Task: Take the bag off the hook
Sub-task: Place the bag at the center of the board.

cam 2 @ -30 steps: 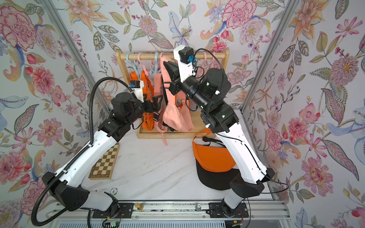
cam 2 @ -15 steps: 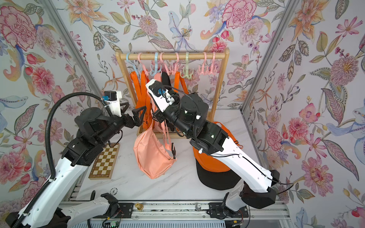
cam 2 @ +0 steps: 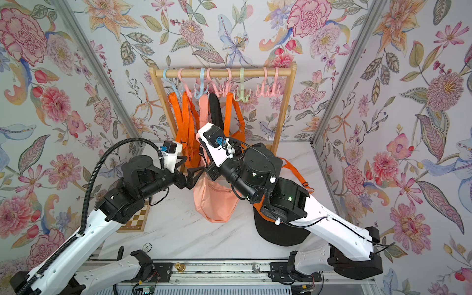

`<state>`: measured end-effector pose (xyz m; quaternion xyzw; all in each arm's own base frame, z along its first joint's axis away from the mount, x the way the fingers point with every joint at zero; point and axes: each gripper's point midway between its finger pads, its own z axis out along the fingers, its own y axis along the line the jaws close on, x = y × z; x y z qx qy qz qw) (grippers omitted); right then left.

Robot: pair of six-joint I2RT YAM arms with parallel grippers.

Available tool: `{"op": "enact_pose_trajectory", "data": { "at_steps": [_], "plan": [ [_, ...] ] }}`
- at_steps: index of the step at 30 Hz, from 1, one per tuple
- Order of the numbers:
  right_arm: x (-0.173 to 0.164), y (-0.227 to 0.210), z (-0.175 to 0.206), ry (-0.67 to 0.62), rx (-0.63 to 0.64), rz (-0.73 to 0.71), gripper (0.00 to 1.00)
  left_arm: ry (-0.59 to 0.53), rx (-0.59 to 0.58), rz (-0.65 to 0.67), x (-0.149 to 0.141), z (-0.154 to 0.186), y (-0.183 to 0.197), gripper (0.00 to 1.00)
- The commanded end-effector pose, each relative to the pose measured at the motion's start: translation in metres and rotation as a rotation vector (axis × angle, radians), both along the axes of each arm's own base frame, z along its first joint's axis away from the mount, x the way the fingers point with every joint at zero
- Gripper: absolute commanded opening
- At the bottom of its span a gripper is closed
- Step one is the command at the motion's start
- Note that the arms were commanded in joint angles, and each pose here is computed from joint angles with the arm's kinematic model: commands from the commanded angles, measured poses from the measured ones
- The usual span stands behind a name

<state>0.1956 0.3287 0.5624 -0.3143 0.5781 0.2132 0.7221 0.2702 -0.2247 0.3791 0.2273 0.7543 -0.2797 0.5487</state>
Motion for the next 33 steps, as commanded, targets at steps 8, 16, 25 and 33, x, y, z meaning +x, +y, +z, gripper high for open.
{"op": "enact_pose_trajectory", "data": {
  "at_steps": [8,16,25,33],
  "plan": [
    [0.015,-0.013,0.006,-0.028,0.033,-0.133,0.0,-0.066,0.008,-0.202,-0.05,0.032,-0.05,1.0],
    [0.026,-0.022,0.0,-0.033,0.031,-0.231,0.0,-0.079,0.024,-0.211,-0.067,0.048,-0.048,1.0],
    [0.03,-0.029,0.004,-0.024,0.077,-0.273,0.0,-0.08,0.079,-0.122,-0.058,0.053,-0.032,1.0],
    [0.038,-0.024,0.003,-0.004,0.097,-0.331,0.0,-0.052,0.095,-0.254,-0.056,0.041,-0.083,1.0]
  ]
}}
